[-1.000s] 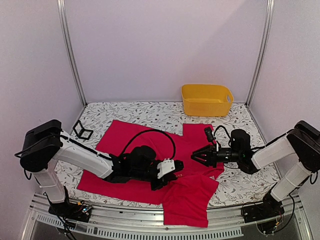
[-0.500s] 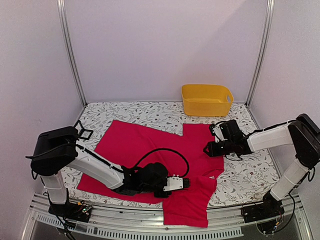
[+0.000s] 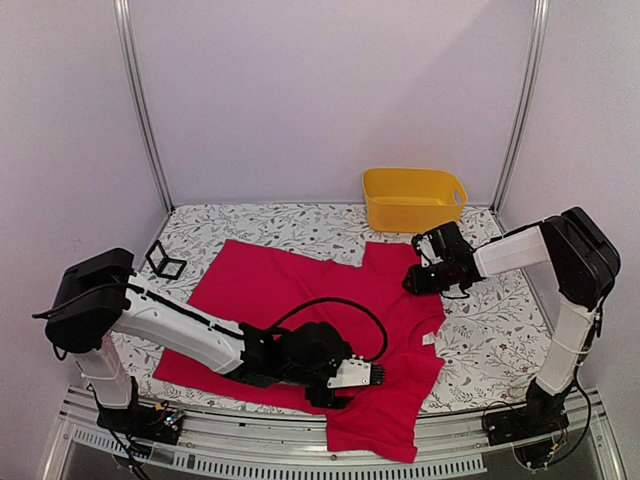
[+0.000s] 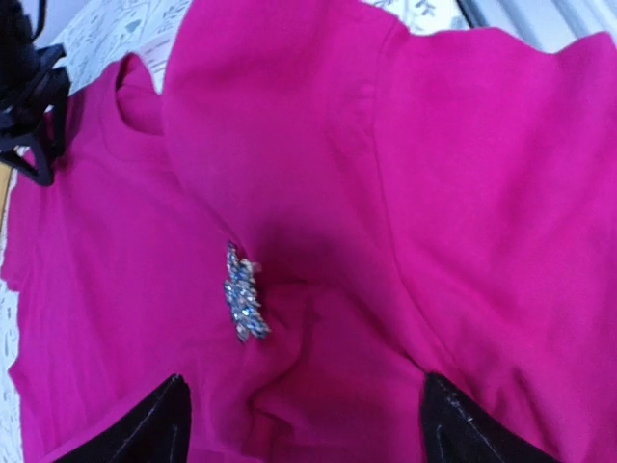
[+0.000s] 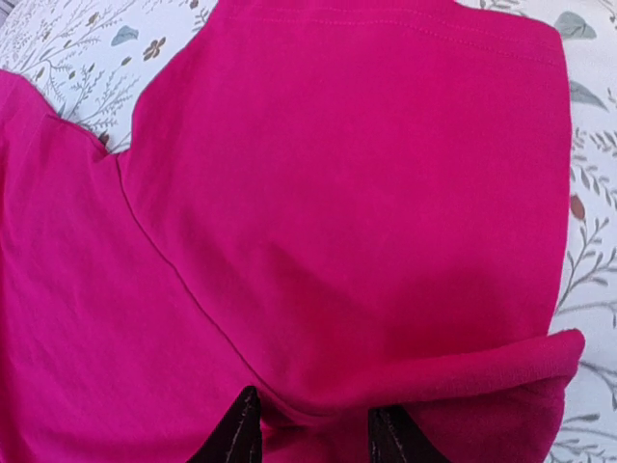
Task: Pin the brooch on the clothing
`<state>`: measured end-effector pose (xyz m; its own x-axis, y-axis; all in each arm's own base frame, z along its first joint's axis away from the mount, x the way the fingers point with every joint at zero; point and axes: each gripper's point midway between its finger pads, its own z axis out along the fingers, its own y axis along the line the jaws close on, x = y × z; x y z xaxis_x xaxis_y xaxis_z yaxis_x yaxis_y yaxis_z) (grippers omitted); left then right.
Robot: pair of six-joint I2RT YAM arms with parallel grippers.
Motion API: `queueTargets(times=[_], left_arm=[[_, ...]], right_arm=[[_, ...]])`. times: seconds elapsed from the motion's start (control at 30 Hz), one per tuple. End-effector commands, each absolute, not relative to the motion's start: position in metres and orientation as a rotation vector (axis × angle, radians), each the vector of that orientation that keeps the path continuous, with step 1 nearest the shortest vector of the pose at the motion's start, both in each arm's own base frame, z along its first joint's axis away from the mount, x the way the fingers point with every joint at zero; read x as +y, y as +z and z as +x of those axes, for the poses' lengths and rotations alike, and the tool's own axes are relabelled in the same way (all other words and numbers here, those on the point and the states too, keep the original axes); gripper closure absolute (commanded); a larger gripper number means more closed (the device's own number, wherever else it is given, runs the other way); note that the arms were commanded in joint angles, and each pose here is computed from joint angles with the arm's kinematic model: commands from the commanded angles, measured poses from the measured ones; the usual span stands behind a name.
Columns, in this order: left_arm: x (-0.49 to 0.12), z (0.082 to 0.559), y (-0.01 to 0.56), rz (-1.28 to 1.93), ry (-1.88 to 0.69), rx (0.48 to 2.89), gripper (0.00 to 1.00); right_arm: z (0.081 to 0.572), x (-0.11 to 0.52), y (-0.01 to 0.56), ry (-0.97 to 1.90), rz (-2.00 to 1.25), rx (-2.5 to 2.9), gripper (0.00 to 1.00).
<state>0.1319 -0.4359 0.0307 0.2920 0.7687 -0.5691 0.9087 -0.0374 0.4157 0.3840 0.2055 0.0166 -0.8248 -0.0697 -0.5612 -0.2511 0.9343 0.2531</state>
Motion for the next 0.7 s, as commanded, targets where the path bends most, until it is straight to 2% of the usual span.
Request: queueTargets(times=[0.0,0.17,0.23,0.33,0.47,0.6,0.67], left_arm=[[-0.427,0.100,0.039,1.964,-0.362,1.552,0.16],[-0.428,0.124,0.079,1.841,-0.495,1.636,0.17],[-0.424,0.162,0.101,1.676,-0.558,1.741,0.17],[-0.401,0.243,0.118,1.336,-0.567,1.932,0.20],[-0.337,0.344,0.099,0.861,-0.420,2.231,0.25],[-0.280,0.394,0.065,0.531,-0.328,2.370,0.40],[-0.261,0.410,0.050,0.400,-0.319,2.396,0.41]], right_arm=[[0.383,0.185,-0.025,0.294,-0.226,2.676,0.63],[0.405,0.187,-0.022,0.269,-0.257,2.661,0.62],[0.415,0.192,-0.014,0.272,-0.294,2.633,0.62],[0.436,0.199,0.002,0.261,-0.352,2.578,0.62],[0.445,0.203,0.010,0.238,-0.400,2.599,0.64],[0.438,0.197,0.041,0.228,-0.385,2.556,0.64],[0.429,0.193,0.057,0.219,-0.372,2.543,0.64]])
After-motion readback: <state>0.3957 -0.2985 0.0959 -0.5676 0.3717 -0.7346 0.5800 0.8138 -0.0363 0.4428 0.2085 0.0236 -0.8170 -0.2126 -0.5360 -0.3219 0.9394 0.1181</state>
